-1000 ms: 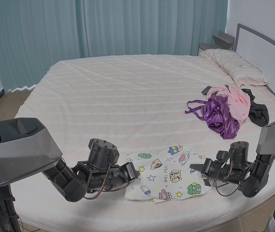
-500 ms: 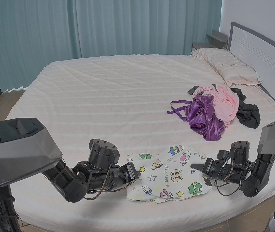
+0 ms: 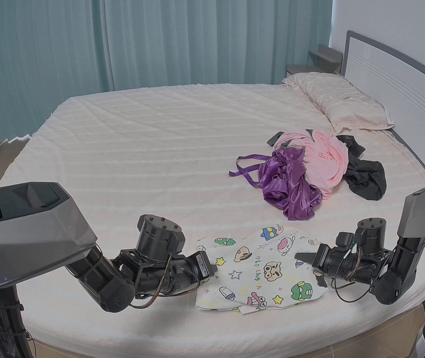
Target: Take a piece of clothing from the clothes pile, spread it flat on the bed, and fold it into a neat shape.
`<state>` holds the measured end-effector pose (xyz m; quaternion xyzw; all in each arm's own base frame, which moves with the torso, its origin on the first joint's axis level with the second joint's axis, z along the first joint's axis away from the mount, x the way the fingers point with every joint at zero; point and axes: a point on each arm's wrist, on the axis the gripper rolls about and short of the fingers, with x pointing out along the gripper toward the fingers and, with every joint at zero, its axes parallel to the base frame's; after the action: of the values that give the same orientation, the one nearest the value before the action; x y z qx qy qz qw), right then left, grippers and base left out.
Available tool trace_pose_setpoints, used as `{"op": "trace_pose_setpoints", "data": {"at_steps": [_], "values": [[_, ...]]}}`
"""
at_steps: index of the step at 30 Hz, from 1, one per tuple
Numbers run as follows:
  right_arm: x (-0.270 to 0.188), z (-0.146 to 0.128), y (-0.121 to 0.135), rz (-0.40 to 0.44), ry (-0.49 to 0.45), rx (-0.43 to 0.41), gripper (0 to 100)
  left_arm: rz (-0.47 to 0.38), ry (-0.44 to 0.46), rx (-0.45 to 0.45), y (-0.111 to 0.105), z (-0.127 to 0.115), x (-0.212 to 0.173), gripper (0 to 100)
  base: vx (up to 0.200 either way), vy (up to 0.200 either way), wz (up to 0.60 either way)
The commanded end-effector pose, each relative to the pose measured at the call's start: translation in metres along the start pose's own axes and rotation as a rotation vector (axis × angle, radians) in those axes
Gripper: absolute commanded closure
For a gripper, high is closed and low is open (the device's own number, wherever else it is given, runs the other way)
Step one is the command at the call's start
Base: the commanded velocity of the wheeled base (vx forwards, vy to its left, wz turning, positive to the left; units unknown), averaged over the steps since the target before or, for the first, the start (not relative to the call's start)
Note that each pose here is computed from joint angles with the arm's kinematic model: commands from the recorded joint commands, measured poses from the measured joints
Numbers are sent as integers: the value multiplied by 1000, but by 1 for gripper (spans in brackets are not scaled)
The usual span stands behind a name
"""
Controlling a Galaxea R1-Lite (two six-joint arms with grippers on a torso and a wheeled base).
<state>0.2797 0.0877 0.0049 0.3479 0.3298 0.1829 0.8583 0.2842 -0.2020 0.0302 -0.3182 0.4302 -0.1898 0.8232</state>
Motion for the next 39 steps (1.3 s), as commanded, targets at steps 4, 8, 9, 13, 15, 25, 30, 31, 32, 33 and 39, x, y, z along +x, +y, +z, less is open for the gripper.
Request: {"op": "trace_pose_setpoints", "data": {"at_steps": [4,8,9,13,15,25,30,31,32,33,39], "values": [[1,-1,-2,-5,6,2,100,6,-2,-29,1,0,0,100,0,0,0],[1,-4,-4,-14,15,-4,0,23,2,-31,6,-3,0,0,0,0,0],[1,-4,-4,-16,17,-3,0,27,0,-34,7,-2,-1,0,0,0,0],[-2,-4,-5,-25,14,-3,0,57,2,-37,14,-6,-6,0,0,0,0],[-6,1,-9,-36,-7,-16,0,65,-21,-29,14,-2,-9,0,0,0,0],[-41,6,-13,-91,-37,-165,0,68,-95,-28,16,10,-14,0,0,0,0],[-59,-19,-24,-140,95,-318,0,56,-107,-28,16,10,-15,0,0,0,0],[-59,-22,-26,-136,112,-331,0,56,-107,-28,16,10,-15,0,0,0,0],[-59,-24,-27,-131,131,-342,0,56,-107,-28,16,10,-15,0,0,0,0],[-60,-26,-28,-128,143,-346,0,56,-107,-28,16,10,-15,0,0,0,0],[-65,-35,-29,-125,191,-366,0,57,-106,-28,16,10,-14,0,0,0,0]]}}
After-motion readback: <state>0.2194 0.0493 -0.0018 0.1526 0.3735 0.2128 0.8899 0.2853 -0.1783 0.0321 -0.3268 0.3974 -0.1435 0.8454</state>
